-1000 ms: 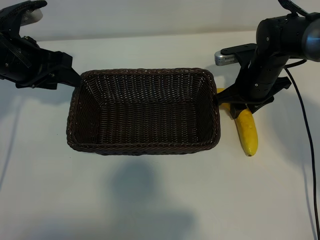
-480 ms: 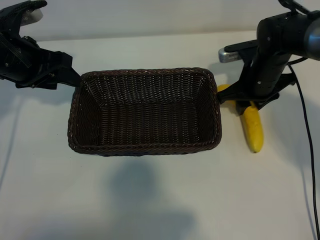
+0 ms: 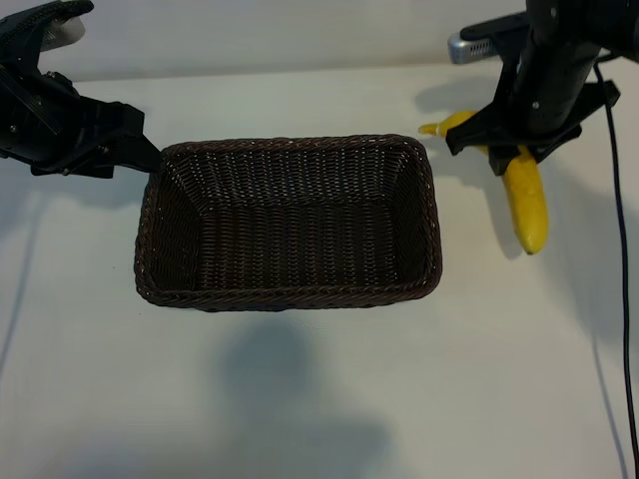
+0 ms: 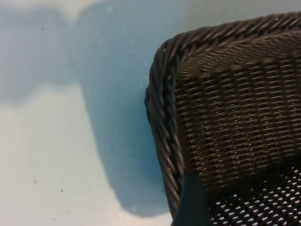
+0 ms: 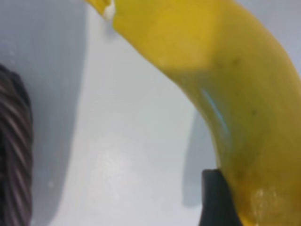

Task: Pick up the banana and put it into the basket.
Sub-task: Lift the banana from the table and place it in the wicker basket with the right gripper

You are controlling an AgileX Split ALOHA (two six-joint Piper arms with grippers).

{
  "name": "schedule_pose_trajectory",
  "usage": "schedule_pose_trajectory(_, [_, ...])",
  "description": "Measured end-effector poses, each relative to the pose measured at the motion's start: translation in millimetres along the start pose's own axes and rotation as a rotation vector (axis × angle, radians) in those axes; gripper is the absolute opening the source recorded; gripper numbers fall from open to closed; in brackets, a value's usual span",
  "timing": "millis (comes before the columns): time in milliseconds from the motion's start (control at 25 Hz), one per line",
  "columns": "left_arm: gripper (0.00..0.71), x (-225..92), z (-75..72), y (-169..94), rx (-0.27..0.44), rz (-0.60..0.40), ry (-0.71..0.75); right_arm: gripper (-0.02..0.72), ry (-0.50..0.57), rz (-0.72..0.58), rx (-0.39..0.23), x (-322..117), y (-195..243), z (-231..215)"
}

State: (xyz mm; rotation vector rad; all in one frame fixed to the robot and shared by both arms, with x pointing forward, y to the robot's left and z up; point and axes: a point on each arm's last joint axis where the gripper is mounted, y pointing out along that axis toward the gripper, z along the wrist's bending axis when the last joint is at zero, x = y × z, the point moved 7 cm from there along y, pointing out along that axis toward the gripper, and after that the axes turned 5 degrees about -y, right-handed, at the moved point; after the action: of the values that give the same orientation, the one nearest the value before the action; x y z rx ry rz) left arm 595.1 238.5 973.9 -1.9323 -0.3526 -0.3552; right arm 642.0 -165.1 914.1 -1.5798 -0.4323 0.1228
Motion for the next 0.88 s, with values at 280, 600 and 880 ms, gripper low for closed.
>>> schedule_pose_trajectory(280, [0.586,0,0.0,0,0.0,0.0,0.0,0.42,0.001,-0.013,-0.021,12,-23,-5])
schedule_pose_trajectory(600, [0.586,0,0.0,0,0.0,0.0,0.0,0.42,-0.003,-0.02,-0.029,17,-44,-8])
schedule_pose_trajectory(880, [0.586,1,0.1,0,0.001,-0.003,0.003,0.42,-0.006,-0.064,-0.017,15,-70,-8])
